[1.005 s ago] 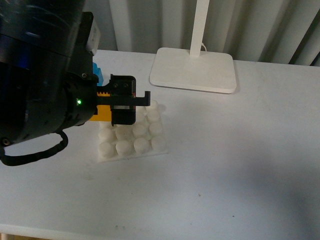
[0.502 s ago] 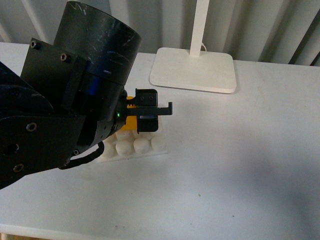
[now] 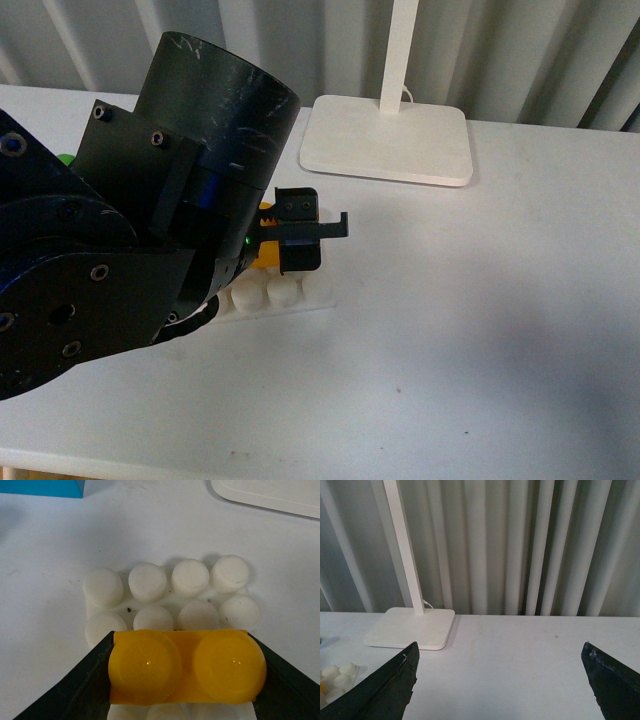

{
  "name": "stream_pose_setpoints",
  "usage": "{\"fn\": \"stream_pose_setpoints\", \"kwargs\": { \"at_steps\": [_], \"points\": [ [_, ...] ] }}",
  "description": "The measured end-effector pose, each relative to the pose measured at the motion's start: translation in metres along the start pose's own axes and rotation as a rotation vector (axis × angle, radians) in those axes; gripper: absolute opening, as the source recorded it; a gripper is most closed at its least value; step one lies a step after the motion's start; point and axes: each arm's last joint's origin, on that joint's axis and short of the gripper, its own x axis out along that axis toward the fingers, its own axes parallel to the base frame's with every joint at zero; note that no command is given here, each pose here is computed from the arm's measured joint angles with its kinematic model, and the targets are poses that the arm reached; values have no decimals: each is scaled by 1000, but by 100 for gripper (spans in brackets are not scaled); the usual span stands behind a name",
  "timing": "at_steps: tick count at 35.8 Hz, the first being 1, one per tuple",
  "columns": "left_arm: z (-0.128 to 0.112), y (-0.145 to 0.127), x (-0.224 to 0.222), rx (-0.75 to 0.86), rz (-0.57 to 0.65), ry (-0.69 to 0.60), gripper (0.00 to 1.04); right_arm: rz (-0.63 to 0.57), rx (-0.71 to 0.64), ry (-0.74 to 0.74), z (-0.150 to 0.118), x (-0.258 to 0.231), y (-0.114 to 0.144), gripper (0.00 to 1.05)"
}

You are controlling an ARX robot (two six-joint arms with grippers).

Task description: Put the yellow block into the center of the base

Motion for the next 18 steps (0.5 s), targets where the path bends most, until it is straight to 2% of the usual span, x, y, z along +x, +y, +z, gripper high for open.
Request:
{"fn": "stream_pose_setpoints", "kwargs": {
  "at_steps": [18],
  "points": [
    [-3,-8,-3,-37,1,7,66,0,0,0,0,0,0,95]
  ]
}}
